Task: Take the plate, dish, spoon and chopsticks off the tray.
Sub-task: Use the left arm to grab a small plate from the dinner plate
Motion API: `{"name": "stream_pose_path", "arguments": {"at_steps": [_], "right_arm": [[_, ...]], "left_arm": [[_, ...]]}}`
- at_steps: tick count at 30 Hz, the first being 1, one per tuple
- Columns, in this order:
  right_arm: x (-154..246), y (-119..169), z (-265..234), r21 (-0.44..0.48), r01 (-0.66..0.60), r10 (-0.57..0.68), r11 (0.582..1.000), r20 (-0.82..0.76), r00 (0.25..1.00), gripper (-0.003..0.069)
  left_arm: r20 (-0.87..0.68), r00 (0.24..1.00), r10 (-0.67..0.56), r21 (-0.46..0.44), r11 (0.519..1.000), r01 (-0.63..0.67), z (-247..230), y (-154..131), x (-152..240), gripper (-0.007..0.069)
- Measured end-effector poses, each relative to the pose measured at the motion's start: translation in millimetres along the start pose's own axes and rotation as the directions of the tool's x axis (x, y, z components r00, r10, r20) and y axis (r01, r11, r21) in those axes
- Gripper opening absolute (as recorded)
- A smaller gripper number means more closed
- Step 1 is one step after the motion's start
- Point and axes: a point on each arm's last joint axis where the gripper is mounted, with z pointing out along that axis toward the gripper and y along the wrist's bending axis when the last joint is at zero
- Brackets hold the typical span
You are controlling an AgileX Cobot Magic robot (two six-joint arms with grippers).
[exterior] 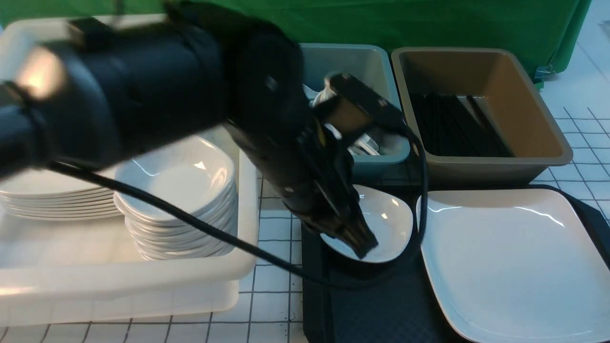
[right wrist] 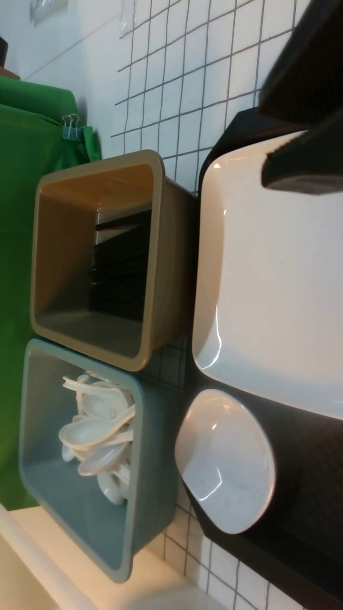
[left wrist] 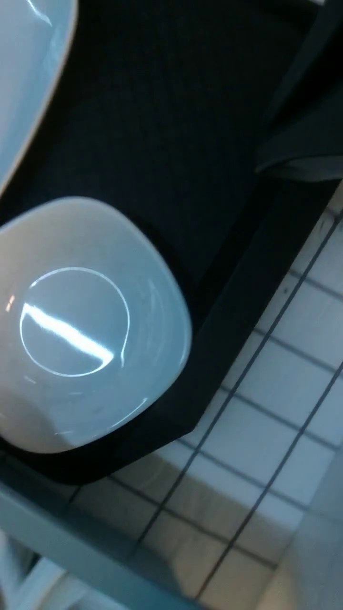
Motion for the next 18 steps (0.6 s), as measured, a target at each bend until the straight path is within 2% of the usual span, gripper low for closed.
{"name": "stream_pose_path", "arguments": {"at_steps": [3,6,8,9,10,13,18], "right_arm": [[0,0,0,0.000,0.000,0.000,1.000,0.000,1.000,0.0174],[0,0,0,0.000,0.000,0.000,1.000,0.000,1.000,0.0176],[1,0,0,0.000,0.000,0.000,1.000,-0.006,1.000,0.0177],[1,0,0,0.000,0.000,0.000,1.000,-0.006,1.000,0.0177],[1,0,0,0.001,0.000,0.000,1.000,-0.012,1.000,0.0177],[2,0,0,0.001,0.000,0.000,1.000,-0.019,1.000,0.0177],[2,0,0,0.001,-0.004,0.004,1.000,-0.021,1.000,0.0178]], "left_arm": [[-0.055,0.992,0.115,-0.045,0.992,-0.118,36,-11,-5,0.0067],[-0.094,0.983,0.158,-0.043,0.986,-0.162,59,-18,-5,0.0115],[-0.122,0.973,0.194,-0.036,0.979,-0.200,84,-26,-4,0.0195],[-0.125,0.973,0.194,-0.035,0.979,-0.200,85,-26,-4,0.0202],[-0.123,0.970,0.209,-0.037,0.976,-0.215,97,-28,-4,0.0257],[-0.088,0.965,0.247,-0.068,0.965,-0.253,109,-26,-8,0.0355],[-0.043,0.939,0.342,-0.147,0.927,-0.344,119,-21,-14,0.0426]]}}
